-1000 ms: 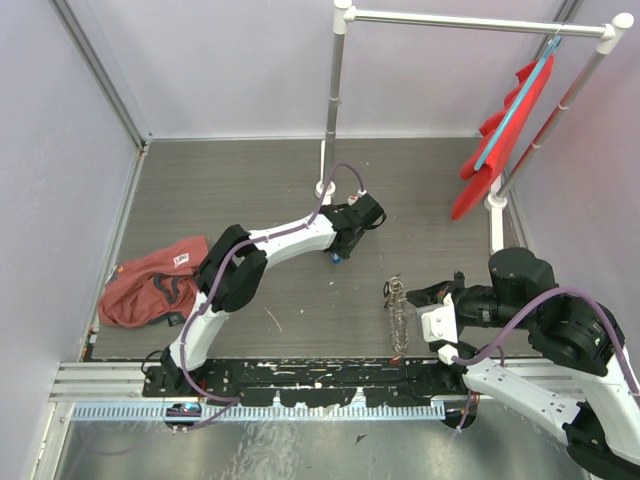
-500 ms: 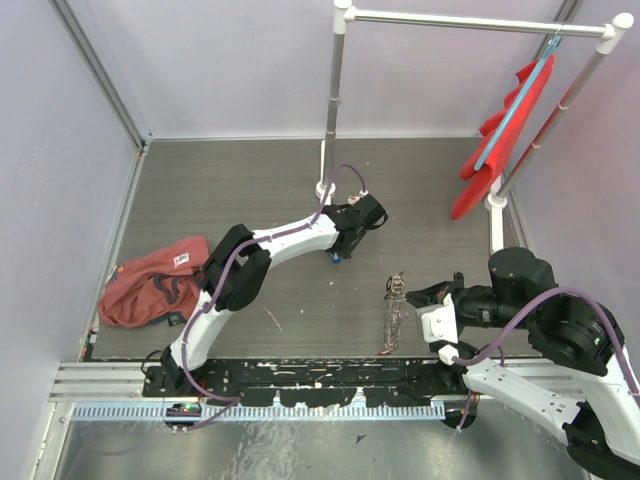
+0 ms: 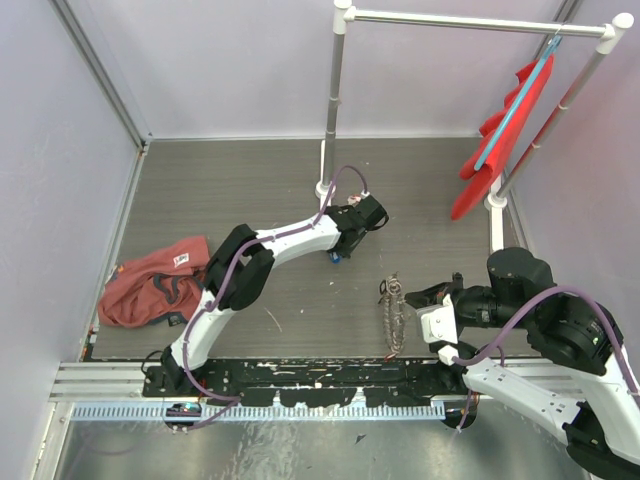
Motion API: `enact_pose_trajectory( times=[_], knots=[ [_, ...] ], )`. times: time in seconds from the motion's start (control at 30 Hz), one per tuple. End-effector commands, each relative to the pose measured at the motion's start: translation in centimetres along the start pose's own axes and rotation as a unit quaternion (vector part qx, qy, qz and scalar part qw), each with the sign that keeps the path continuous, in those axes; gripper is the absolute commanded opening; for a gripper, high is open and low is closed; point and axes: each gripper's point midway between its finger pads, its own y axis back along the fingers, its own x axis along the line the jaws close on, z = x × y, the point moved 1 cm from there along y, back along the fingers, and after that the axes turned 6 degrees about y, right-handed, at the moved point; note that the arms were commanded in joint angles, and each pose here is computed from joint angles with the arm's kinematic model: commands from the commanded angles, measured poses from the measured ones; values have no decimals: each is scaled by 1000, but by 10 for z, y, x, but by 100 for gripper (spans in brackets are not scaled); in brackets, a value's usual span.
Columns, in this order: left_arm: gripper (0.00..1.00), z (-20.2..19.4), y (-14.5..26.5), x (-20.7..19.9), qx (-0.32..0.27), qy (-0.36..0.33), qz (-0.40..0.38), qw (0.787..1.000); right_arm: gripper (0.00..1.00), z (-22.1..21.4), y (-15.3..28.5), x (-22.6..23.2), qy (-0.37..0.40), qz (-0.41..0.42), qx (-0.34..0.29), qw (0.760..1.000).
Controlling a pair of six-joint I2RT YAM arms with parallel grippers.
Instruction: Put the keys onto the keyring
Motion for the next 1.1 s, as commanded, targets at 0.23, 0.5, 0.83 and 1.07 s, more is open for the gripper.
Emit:
enact_pose_trajectory(
  times=[0.23,0.5,0.83,1.07],
  knots=[
    [23,0,-8,10,2,-23,31,999,1,8,-5,-9,10,-6,-21,1000],
    [8,-4,-7,11,5,-25,28,999,1,8,-5,-10,9,-5,-21,1000],
    [0,10,30,2,-35,-30,4,999,1,9,-5,-10,8,-5,-23,1000],
    [0,23,80,1,-89,-7,-42,995,1,10,-3,-11,10,-10,-23,1000]
  ],
)
